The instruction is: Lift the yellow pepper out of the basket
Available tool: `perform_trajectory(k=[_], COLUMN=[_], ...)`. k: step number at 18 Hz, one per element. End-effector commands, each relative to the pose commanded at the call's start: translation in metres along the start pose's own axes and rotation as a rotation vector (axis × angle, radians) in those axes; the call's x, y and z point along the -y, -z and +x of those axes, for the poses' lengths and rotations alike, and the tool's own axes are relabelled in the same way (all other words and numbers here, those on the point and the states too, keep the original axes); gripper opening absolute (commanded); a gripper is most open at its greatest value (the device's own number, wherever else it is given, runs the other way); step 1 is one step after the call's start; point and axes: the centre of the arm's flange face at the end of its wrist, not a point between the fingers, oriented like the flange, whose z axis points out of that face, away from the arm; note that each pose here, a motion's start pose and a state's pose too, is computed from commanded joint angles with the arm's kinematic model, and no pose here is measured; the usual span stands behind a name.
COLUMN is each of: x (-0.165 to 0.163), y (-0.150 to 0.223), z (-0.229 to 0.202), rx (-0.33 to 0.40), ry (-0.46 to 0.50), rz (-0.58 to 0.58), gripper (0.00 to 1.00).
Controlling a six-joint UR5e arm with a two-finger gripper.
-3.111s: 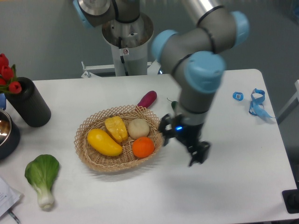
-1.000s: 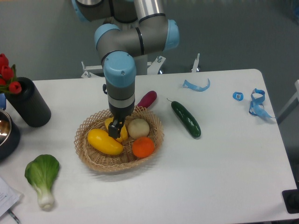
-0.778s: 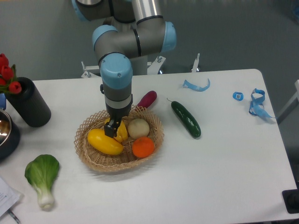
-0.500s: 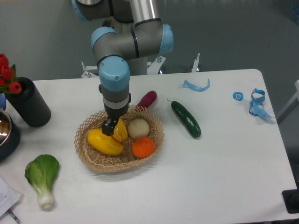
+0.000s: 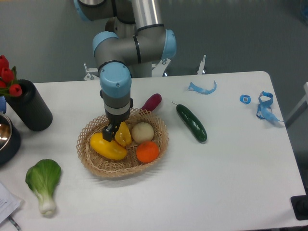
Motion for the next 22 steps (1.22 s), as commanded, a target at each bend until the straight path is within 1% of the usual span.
perform_trajectory(k=[4, 5, 8, 10, 11, 12, 13, 16, 17, 19, 20, 22], x=[0.0, -0.002, -0.002, -0.003, -0.003, -0.005, -0.006, -0.012, -0.015, -0.017, -0.017, -0.017], y=[-0.006, -0.006, -0.004, -0.004, -0.003, -0.001, 0.001, 0.013, 0.022, 0.036, 0.045, 0.061], z=[0.0, 0.001, -0.001, -0.002, -0.001, -0.001, -0.001, 0.0, 0.004, 0.01, 0.012, 0.016], rx=[-0.007, -0.005, 0.015, 0.022, 0.022, 0.027, 0.028, 0.047, 0.063, 0.077, 0.095, 0.137], ry=[0.002, 0.005, 0.008, 0.012, 0.012, 0.014, 0.017, 0.034, 0.045, 0.058, 0.07, 0.136], rz=[0.008, 0.008, -0.013, -0.024, -0.024, -0.028, -0.031, -0.045, -0.051, -0.061, -0.066, -0.064], gripper=[0.96, 0.91, 0.58, 0.34, 0.25, 0.19, 0.16, 0.16, 0.16, 0.17, 0.2, 0.21])
